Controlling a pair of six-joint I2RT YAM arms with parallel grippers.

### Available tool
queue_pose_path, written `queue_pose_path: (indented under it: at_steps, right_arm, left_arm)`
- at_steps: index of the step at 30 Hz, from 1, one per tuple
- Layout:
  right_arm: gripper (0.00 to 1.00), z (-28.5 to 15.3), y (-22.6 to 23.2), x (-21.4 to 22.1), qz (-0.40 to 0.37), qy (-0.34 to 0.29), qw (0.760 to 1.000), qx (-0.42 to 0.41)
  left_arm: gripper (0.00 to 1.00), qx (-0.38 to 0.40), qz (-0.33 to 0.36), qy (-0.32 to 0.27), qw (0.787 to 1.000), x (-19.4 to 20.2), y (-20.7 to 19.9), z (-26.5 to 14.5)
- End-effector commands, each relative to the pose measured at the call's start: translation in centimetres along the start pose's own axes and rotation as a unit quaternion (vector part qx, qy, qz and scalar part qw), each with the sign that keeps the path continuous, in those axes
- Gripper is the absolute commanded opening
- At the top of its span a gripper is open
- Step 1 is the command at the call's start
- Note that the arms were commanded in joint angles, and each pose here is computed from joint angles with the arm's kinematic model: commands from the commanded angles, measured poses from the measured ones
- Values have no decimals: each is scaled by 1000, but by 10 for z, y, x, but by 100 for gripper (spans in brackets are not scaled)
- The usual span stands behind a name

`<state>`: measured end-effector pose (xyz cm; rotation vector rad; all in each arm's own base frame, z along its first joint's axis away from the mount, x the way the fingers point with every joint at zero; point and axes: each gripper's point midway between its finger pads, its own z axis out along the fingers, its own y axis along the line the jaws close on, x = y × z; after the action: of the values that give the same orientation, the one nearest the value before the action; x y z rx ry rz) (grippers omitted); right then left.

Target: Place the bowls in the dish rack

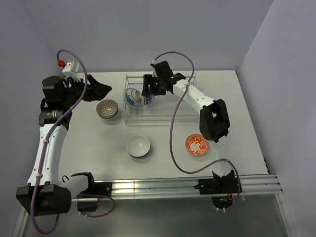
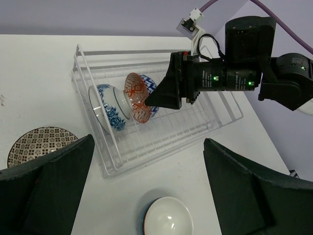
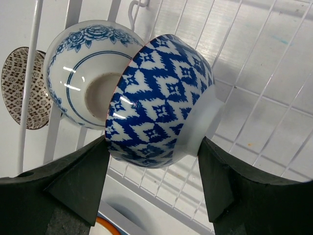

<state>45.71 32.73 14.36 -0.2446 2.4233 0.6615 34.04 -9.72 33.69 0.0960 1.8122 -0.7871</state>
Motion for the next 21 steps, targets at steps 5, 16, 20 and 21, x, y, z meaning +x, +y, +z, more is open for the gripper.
queue_pose_path:
  at_steps: [5,16,20,21]
  right_arm:
    - [7,-3,14,-20,-23,-26,999,-4]
    - [74,-2,29,-13,-27,-11,999,-29]
    - [79,-2,33,-13,-27,-11,999,-35]
    - [80,-2,34,-12,-28,-10,999,-36]
  left_arm:
    - [99,19,19,-18,999,-8,-9,-7]
    - [100,23,17,-14,999,-5,-8,-9]
    - [100,23,18,-13,999,-4,-8,-9]
    - [99,23,19,-13,999,-4,-8,-9]
